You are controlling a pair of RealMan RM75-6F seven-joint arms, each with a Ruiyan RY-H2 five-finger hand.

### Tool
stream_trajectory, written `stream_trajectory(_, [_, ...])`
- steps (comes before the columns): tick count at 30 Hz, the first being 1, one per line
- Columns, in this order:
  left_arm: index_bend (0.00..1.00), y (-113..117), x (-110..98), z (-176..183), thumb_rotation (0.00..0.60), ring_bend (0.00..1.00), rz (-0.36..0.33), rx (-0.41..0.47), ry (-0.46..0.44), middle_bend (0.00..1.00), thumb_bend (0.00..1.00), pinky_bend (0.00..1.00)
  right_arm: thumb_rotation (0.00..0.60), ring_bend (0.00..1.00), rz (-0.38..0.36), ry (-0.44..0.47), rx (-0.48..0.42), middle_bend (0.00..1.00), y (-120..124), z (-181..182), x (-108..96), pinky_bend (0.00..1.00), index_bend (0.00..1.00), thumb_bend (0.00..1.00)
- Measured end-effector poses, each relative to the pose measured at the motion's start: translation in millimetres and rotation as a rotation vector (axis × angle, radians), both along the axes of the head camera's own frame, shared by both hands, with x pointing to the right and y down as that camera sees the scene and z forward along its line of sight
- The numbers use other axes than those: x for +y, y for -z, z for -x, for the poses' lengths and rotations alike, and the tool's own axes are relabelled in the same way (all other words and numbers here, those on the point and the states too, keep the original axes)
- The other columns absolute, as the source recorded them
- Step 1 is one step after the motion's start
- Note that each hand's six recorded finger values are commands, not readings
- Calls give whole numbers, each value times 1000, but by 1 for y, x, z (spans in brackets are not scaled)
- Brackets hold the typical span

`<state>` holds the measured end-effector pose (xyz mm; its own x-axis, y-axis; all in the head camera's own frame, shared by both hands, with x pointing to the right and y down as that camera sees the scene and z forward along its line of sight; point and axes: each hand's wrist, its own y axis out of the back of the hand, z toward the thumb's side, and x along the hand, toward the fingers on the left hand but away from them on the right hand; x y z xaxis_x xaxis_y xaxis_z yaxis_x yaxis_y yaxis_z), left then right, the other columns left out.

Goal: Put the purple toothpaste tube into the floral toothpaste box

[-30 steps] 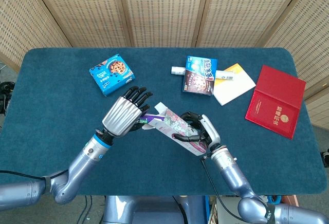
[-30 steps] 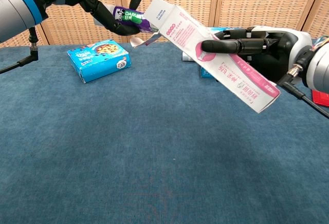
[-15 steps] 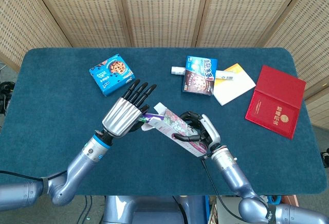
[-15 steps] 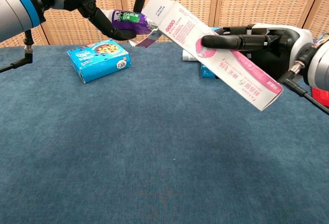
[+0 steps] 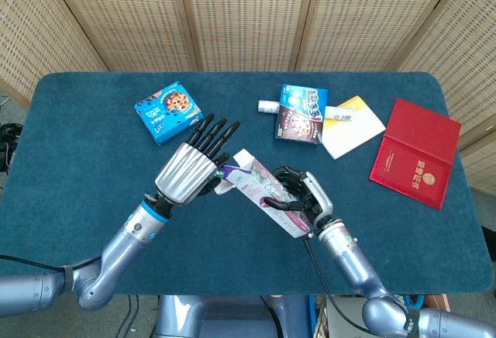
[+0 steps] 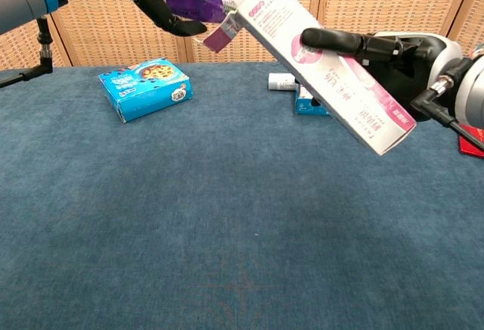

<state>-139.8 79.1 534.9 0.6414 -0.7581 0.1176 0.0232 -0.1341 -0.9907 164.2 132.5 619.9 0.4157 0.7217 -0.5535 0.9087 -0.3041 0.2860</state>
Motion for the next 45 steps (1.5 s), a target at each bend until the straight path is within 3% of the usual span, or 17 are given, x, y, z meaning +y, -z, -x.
stream_trajectory(7, [0,3,-2,-3,600,0,-43,-70,-30,0,227,0,600,360,26,-22,-55,480,1,-2,2,510,569,118])
stream_trajectory(14, [0,4,2,-9,600,0,-54,-83,-49,0,227,0,600,360,42,-33,-97,480,2,-2,3,510,569,118])
stream_trajectory(29, [0,33,-3,-2,600,0,-85,65,11,0,227,0,600,360,58,-83,-155,481,-4,-14,3,510,569,118])
stream_trajectory(35, [0,45,-8,13,600,0,-90,72,33,0,226,0,600,360,47,-123,-145,481,-9,-32,2,510,569,118])
stream_trajectory(45, [0,44,-5,74,600,0,-40,-7,121,0,227,0,600,360,-13,-201,-136,481,-10,-73,0,510,569,118])
